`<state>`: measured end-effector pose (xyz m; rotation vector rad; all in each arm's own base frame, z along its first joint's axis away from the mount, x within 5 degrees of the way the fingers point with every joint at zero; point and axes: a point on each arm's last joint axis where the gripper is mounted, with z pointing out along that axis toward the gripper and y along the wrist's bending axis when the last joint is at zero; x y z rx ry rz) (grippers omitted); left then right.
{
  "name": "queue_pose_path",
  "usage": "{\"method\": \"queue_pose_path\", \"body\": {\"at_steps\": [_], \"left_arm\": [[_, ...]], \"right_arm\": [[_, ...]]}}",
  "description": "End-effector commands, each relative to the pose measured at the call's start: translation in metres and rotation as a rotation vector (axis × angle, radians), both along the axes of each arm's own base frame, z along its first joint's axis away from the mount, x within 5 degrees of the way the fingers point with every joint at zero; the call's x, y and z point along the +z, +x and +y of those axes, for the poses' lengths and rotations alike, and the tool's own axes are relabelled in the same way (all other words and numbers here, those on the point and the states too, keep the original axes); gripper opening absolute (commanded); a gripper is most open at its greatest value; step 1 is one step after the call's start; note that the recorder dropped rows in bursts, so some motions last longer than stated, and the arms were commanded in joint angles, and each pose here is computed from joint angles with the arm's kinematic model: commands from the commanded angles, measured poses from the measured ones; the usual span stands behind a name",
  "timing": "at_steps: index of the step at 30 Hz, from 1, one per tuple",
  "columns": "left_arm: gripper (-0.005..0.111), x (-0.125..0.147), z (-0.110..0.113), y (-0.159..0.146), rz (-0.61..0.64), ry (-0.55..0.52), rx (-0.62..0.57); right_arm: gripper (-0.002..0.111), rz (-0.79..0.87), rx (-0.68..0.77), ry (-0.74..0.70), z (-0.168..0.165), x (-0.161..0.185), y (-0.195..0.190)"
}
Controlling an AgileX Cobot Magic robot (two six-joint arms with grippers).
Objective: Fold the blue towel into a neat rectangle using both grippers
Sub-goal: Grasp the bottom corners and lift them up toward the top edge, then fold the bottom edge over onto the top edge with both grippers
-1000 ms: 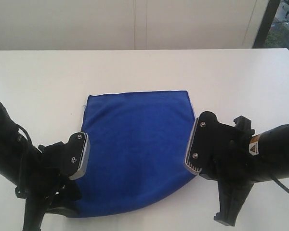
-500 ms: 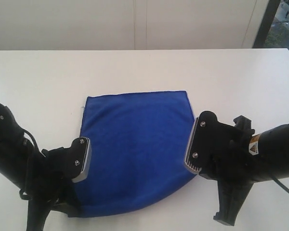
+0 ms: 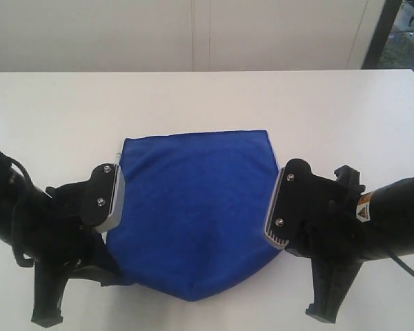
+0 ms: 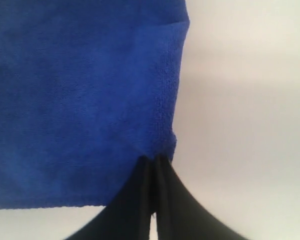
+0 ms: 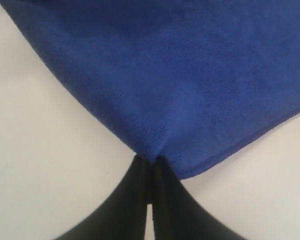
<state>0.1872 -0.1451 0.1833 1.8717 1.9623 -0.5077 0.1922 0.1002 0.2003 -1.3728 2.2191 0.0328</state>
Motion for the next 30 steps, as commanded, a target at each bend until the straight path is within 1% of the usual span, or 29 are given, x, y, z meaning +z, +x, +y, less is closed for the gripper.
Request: {"method": "queue_pose_path", "body": {"at_steps": [1,6,11,14,17,19,23,25,30], "left_arm": [[0.000,0.009,0.002,-0.002,0.019,-0.007,0.077],[0.000,0.020,-0.001,0.008,0.050,-0.030,0.232],[0.000,0.027,-0.003,0.014,0.062,-0.035,0.310],[0.000,0.030,-0.002,0.019,0.059,-0.031,0.369],[0.000,0.029,0.001,0.025,0.016,-0.015,0.455],[0.000,0.030,0.002,0.030,-0.017,-0.029,0.514],[0.000,0.032,0.002,0.038,-0.087,-0.060,0.549],[0.000,0.031,0.001,0.044,-0.117,-0.078,0.588],[0.000,0.023,0.000,0.061,-0.200,-0.120,0.684]], "right_arm": [[0.000,0.004,-0.003,0.005,0.001,-0.001,-0.001],[0.000,-0.025,-0.044,0.037,0.002,0.002,0.003],[0.000,-0.066,-0.093,0.082,0.003,0.007,0.008],[0.000,-0.120,-0.157,0.134,0.002,0.014,0.017],[0.000,-0.186,-0.208,0.181,-0.001,0.019,0.024],[0.000,-0.225,-0.225,0.196,-0.003,0.021,0.028],[0.000,-0.306,-0.280,0.240,-0.009,0.027,0.036],[0.000,-0.338,-0.299,0.251,-0.011,0.027,0.041],[0.000,-0.377,-0.326,0.252,-0.012,0.016,0.056]]}}
